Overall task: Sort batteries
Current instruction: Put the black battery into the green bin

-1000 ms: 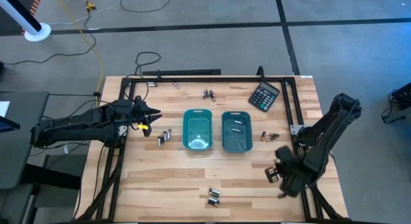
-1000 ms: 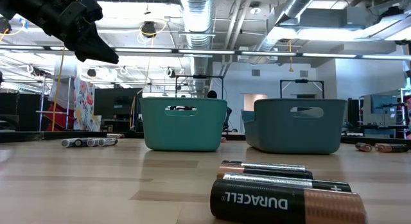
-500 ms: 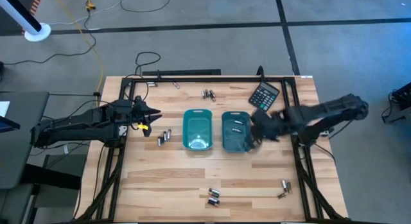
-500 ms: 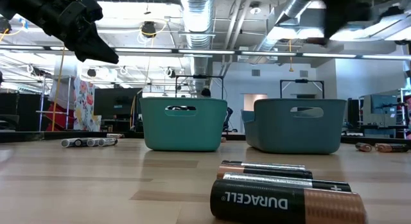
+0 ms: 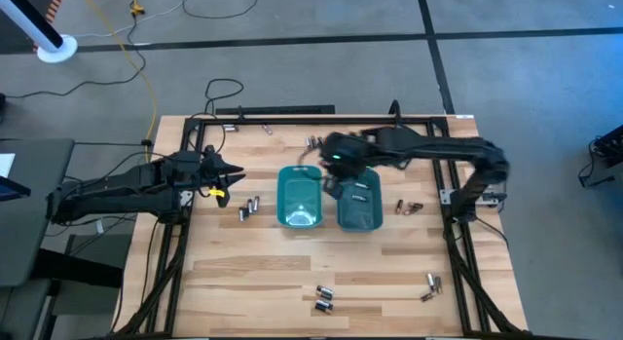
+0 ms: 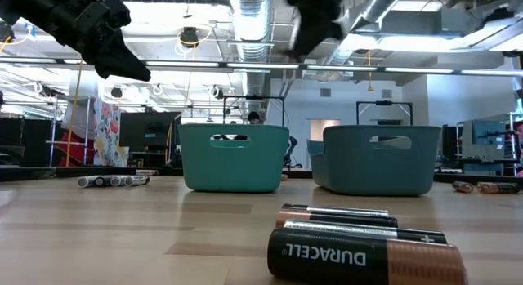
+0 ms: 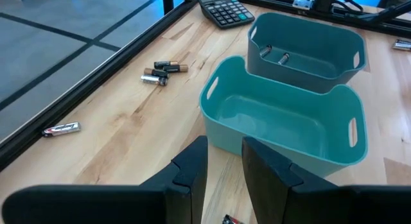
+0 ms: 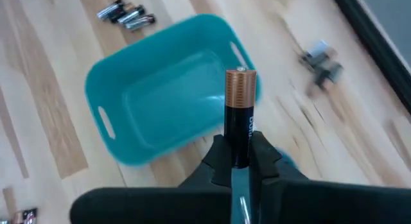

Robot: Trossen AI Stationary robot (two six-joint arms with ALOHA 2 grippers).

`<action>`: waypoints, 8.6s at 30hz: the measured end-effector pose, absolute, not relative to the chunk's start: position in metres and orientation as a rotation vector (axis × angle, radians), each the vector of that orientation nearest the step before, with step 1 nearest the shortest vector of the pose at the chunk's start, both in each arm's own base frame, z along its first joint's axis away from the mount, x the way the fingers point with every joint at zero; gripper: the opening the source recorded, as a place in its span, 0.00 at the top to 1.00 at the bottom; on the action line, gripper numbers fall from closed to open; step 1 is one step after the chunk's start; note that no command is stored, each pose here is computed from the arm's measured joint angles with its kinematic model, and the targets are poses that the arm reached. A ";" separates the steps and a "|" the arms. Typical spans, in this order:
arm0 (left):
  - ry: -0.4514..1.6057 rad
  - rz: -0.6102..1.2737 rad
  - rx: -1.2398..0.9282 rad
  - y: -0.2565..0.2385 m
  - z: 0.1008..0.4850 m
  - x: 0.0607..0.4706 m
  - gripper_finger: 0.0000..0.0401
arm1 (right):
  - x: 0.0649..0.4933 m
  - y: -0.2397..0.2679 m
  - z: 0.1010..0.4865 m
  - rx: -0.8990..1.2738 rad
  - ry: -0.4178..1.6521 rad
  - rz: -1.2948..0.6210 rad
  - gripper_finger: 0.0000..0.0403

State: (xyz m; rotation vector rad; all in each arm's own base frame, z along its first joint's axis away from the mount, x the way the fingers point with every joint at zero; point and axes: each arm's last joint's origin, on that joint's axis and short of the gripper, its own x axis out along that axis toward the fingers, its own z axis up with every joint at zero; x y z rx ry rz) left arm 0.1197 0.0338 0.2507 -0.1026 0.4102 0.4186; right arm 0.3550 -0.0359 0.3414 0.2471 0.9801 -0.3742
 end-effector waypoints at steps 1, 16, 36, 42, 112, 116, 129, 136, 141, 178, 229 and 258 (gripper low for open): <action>0.411 0.419 -0.103 0.034 0.251 0.120 0.77 | 0.365 -0.039 0.339 0.237 0.988 -0.348 0.97; 0.409 0.418 -0.098 0.034 0.251 0.120 0.77 | 0.460 -0.063 0.235 0.189 1.311 -0.178 0.97; 0.413 0.419 -0.105 0.034 0.250 0.120 0.77 | 0.483 -0.049 0.164 0.212 1.422 -0.114 0.94; 0.412 0.418 -0.105 0.034 0.251 0.120 0.77 | 0.483 -0.049 0.164 0.224 1.420 -0.126 0.83; 0.432 0.384 -0.058 0.034 0.273 0.129 0.77 | 0.225 0.048 0.289 0.531 0.421 -0.194 0.71; 0.521 0.310 -0.048 0.028 0.279 0.153 0.77 | 0.196 0.051 0.273 0.593 0.422 -0.166 0.71; 0.673 0.179 0.020 -0.024 0.295 0.268 0.77 | 0.151 0.076 0.246 0.662 0.489 0.013 0.71; 0.734 0.087 0.067 -0.065 0.286 0.328 0.77 | 0.132 0.087 0.230 0.570 0.696 0.038 0.71; 0.750 0.042 0.090 -0.093 0.276 0.366 0.77 | 0.120 0.094 0.216 0.575 0.858 -0.004 0.71; 0.986 -0.078 0.003 -0.199 0.189 0.414 0.77 | 0.107 0.117 0.215 0.559 0.836 0.069 0.71; 0.935 -0.113 -0.007 -0.209 0.161 0.405 0.77 | 0.108 0.118 0.216 0.598 0.828 0.063 0.71; 1.015 -0.143 -0.038 -0.239 0.205 0.388 0.75 | 0.108 0.118 0.216 0.632 0.831 0.048 0.71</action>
